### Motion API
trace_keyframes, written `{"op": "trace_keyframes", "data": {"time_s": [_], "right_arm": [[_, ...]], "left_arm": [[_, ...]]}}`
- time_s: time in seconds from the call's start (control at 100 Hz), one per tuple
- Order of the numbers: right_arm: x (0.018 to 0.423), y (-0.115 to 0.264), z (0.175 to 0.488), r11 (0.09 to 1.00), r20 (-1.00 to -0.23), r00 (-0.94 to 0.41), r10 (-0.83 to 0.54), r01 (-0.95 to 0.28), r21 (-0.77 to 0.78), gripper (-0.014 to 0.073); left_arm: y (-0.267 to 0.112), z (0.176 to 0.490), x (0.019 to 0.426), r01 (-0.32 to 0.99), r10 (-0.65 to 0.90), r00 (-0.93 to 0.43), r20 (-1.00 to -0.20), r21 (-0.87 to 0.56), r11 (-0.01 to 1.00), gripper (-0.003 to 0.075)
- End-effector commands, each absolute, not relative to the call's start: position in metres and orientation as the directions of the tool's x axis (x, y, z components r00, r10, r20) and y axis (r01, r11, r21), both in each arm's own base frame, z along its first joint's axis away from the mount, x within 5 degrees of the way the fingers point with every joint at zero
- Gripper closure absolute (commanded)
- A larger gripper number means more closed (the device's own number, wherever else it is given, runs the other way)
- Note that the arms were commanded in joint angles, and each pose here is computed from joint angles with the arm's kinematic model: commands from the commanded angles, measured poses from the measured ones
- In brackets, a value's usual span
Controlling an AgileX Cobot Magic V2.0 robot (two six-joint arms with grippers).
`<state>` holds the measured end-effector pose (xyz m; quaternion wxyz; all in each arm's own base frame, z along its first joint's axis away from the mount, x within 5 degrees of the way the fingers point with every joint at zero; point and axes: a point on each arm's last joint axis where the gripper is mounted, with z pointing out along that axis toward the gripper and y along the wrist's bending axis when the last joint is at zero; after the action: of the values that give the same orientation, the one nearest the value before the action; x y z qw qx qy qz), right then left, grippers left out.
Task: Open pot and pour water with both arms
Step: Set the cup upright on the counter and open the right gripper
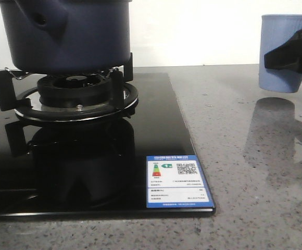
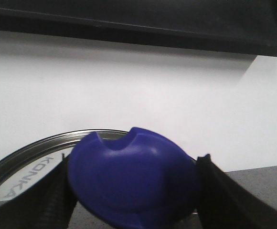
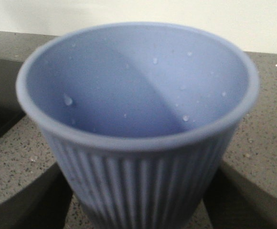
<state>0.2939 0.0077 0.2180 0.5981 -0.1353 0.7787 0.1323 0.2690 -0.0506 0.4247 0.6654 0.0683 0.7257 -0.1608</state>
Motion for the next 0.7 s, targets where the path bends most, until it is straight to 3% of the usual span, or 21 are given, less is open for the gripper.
{"op": "trace_keyframes", "data": {"time_s": [0.0,0.47,0.69], "right_arm": [[0.2974,0.0076,0.2395,0.921,-0.992,-0.128,-0.017,-0.387,0.034,0.0256],[0.2989,0.0080,0.2356,0.919,-0.990,-0.137,-0.016,-0.393,0.039,0.0247],[0.2989,0.0079,0.2354,0.919,-0.990,-0.139,-0.017,-0.392,0.039,0.0084]], "left_arm": [[-0.0457,0.4464,0.2606,0.290,-0.154,-0.026,-0.988,-0.155,0.945,0.0323],[-0.0457,0.4464,0.2606,0.290,-0.154,-0.026,-0.988,-0.155,0.945,0.0323],[-0.0457,0.4464,0.2606,0.290,-0.154,-0.026,-0.988,-0.155,0.945,0.0323]]}}
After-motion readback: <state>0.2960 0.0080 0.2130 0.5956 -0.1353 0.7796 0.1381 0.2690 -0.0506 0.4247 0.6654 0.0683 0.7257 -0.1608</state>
